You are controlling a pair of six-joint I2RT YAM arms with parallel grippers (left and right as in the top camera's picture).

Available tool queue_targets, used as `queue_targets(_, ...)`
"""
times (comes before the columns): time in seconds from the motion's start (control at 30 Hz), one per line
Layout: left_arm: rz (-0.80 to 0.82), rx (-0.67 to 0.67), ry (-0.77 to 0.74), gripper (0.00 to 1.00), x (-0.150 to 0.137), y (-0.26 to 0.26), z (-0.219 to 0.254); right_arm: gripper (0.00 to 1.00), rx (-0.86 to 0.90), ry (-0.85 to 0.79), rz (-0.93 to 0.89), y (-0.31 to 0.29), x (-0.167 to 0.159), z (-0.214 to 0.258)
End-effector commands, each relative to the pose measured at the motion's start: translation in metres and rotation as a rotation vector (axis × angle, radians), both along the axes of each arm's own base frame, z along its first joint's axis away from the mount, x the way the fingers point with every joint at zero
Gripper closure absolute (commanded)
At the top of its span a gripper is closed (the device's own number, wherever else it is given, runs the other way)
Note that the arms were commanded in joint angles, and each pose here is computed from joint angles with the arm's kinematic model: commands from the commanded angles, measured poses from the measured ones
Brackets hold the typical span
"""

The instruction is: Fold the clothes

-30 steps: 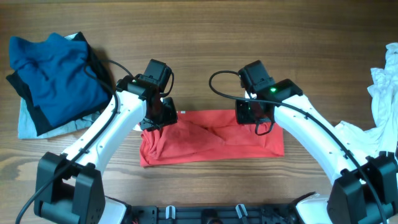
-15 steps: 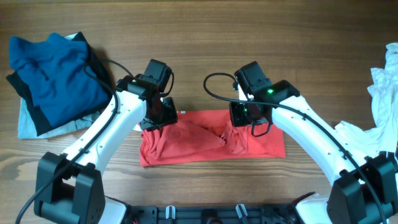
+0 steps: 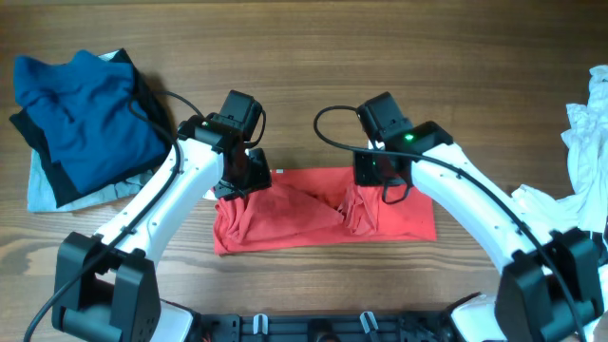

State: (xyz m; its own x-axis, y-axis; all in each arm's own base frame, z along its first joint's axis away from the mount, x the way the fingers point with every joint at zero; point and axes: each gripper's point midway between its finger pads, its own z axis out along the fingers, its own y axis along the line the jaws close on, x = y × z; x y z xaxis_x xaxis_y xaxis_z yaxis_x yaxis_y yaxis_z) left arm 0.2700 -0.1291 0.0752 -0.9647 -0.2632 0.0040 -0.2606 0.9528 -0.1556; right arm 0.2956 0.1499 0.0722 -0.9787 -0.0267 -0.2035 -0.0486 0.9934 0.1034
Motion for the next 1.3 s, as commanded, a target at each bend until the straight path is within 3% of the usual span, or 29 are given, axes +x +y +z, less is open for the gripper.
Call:
queue_targets(0.0, -0.012, -0.002, -0.026, 0.54, 0.005, 0.0, 0.006, 0.71, -0.039, 0.021, -0.03, -0.003, 0.003, -0.018)
queue_targets(0.3, -0.012, -0.001, -0.027, 0.53, 0.005, 0.0, 0.006, 0.74, -0.06, 0.074, -0.067, -0.003, 0.002, -0.041)
queue_targets(0.43, -0.012, -0.001, -0.027, 0.53, 0.005, 0.0, 0.006, 0.95, -0.055, 0.068, -0.074, -0.002, 0.004, -0.042)
queue_targets(0.47, -0.012, -0.001, -0.027, 0.53, 0.005, 0.0, 0.006, 0.96, -0.053, 0.066, -0.072, -0.002, 0.005, -0.042)
queue_targets(0.53, -0.012, -0.001, -0.027, 0.53, 0.005, 0.0, 0.006, 0.96, -0.033, 0.062, -0.029, 0.004, 0.005, -0.041)
queue_targets(0.67, -0.012, -0.003, -0.031, 0.53, 0.006, 0.0, 0.006, 0.96, 0.161, 0.043, 0.337, 0.052, -0.002, -0.033)
queue_targets(0.9, -0.012, -0.004, -0.033, 0.53, 0.006, 0.0, 0.006, 0.96, 0.175, 0.04, 0.374, 0.058, -0.005, -0.032)
queue_targets(1.0, -0.012, -0.004, -0.033, 0.52, 0.006, 0.0, 0.006, 0.66, 0.172, 0.043, 0.367, 0.057, -0.005, -0.032)
queue_targets(1.1, -0.012, -0.004, -0.033, 0.52, 0.006, 0.0, 0.006, 0.66, 0.171, 0.045, 0.365, 0.057, -0.005, -0.032)
queue_targets(1.17, -0.012, -0.004, -0.033, 0.52, 0.006, 0.0, 0.006, 0.78, 0.165, 0.051, 0.361, 0.056, -0.006, -0.033)
queue_targets(1.27, -0.012, -0.003, -0.03, 0.51, 0.005, 0.0, 0.006, 0.8, 0.093, 0.06, 0.265, 0.041, -0.004, -0.033)
